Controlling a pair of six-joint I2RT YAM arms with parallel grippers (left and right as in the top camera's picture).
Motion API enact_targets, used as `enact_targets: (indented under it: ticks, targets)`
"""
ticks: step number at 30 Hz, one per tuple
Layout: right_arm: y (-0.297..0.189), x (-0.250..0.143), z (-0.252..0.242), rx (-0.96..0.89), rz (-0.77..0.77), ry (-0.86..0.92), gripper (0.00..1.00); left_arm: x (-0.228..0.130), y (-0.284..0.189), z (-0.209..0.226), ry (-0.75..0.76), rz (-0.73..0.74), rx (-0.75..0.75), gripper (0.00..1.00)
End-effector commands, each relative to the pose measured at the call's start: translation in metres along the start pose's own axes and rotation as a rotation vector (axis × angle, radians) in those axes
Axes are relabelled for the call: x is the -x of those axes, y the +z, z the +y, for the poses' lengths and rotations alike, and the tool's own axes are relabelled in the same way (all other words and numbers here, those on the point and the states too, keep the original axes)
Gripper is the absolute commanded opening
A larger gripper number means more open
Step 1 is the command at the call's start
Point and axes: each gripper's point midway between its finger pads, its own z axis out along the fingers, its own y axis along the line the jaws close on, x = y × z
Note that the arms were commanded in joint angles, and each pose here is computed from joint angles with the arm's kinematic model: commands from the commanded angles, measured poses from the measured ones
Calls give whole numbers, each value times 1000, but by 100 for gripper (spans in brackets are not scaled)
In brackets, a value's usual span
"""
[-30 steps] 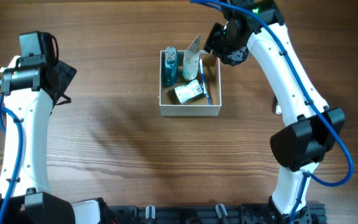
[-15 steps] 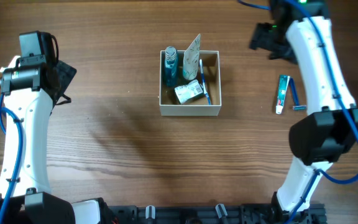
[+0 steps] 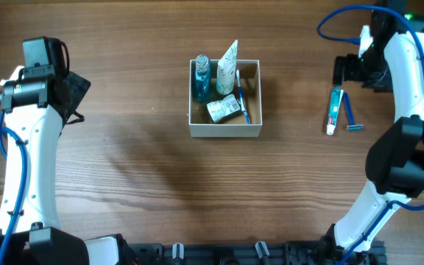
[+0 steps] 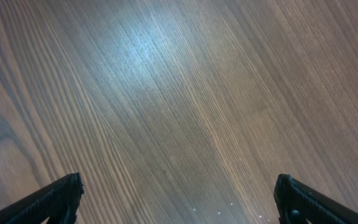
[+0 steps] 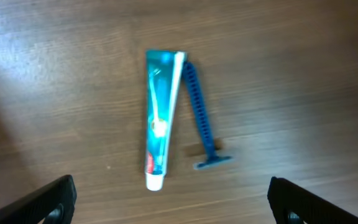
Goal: Pack container
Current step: 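Move the right gripper down to the teal toothpaste tube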
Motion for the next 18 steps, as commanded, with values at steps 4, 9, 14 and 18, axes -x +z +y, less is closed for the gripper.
enact_targets:
  ticks: [4, 9, 14, 18]
  targets:
    - [34, -25, 37, 112, 72, -7, 98, 8, -7, 1, -8, -30, -8, 100]
    - [56, -32, 38, 36, 76, 21, 98, 8, -7, 1, -8, -30, -8, 100]
    - [73, -33, 42, 49, 59, 67, 98, 8, -7, 1, -8, -30, -8, 100]
    - [82, -35, 42, 49, 53, 67, 98, 8, -7, 1, -8, -30, -8, 100]
